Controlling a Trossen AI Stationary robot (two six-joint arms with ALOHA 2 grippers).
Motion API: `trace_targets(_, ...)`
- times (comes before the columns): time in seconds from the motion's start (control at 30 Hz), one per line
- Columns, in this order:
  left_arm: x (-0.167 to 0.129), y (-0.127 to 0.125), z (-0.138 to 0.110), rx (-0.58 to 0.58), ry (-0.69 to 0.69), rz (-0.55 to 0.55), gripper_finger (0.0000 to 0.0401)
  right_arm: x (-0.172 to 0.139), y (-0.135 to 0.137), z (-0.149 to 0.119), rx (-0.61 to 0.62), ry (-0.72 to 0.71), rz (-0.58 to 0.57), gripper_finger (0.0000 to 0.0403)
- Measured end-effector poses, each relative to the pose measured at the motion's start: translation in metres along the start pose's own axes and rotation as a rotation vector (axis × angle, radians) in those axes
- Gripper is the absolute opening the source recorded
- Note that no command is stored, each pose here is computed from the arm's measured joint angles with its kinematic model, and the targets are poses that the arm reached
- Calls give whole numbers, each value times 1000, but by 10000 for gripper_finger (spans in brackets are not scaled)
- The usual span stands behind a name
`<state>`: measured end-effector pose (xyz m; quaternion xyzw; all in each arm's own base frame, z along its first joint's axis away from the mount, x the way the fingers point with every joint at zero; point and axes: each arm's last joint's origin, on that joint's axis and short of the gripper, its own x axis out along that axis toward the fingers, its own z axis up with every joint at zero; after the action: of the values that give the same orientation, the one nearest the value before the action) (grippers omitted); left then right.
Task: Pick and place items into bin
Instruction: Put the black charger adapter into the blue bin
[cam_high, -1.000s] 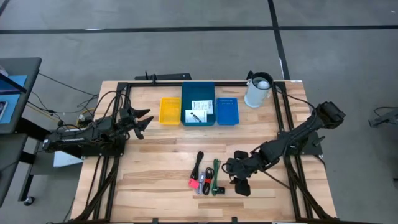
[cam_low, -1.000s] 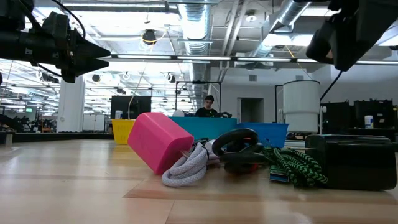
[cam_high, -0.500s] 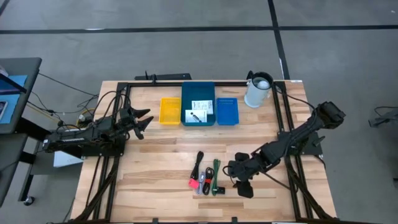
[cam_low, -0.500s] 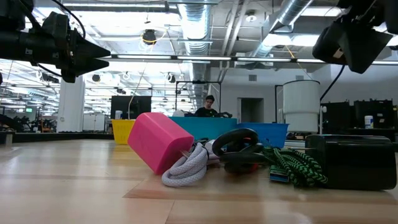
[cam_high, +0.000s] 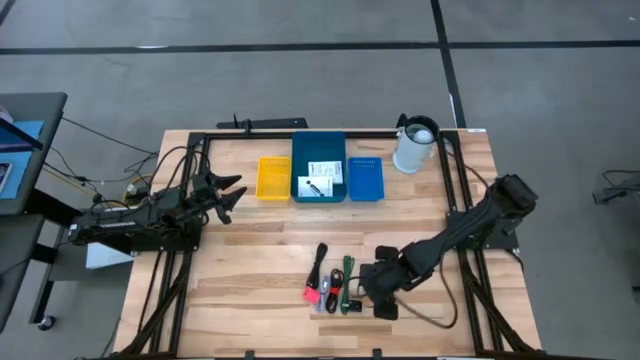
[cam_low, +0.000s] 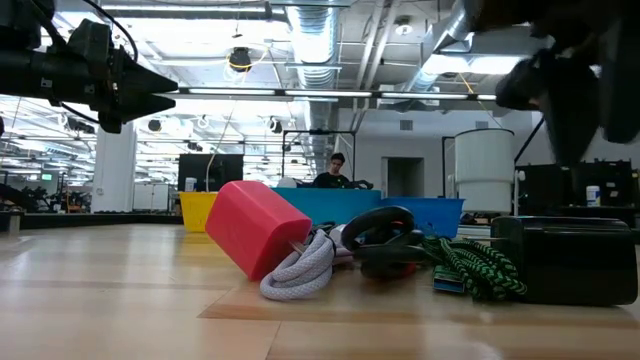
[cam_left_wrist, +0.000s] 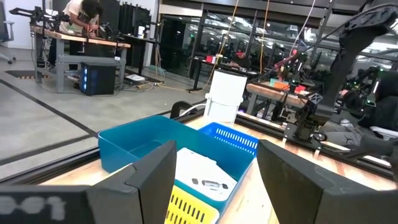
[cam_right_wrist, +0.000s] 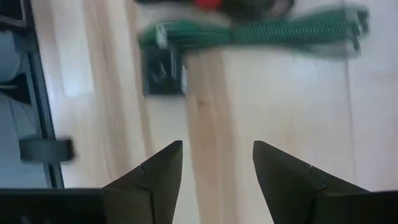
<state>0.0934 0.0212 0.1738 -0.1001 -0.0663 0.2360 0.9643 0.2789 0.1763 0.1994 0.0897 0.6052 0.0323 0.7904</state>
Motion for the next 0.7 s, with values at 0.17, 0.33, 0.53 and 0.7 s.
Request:
trace_targets(0.17,0,0,0,0,0,2,212,-1,14,14,-39,24,-76,201)
trace_targets(0.33,0,0,0,0,0,2,212,-2,24,23,-49,35,-109,206)
trace_targets(0.53,0,0,0,0,0,2,212,6,31,29,-46,47,-119,205)
trace_targets(0.7,0,0,0,0,0,1,212,15,36,33,-32,54,-124,205)
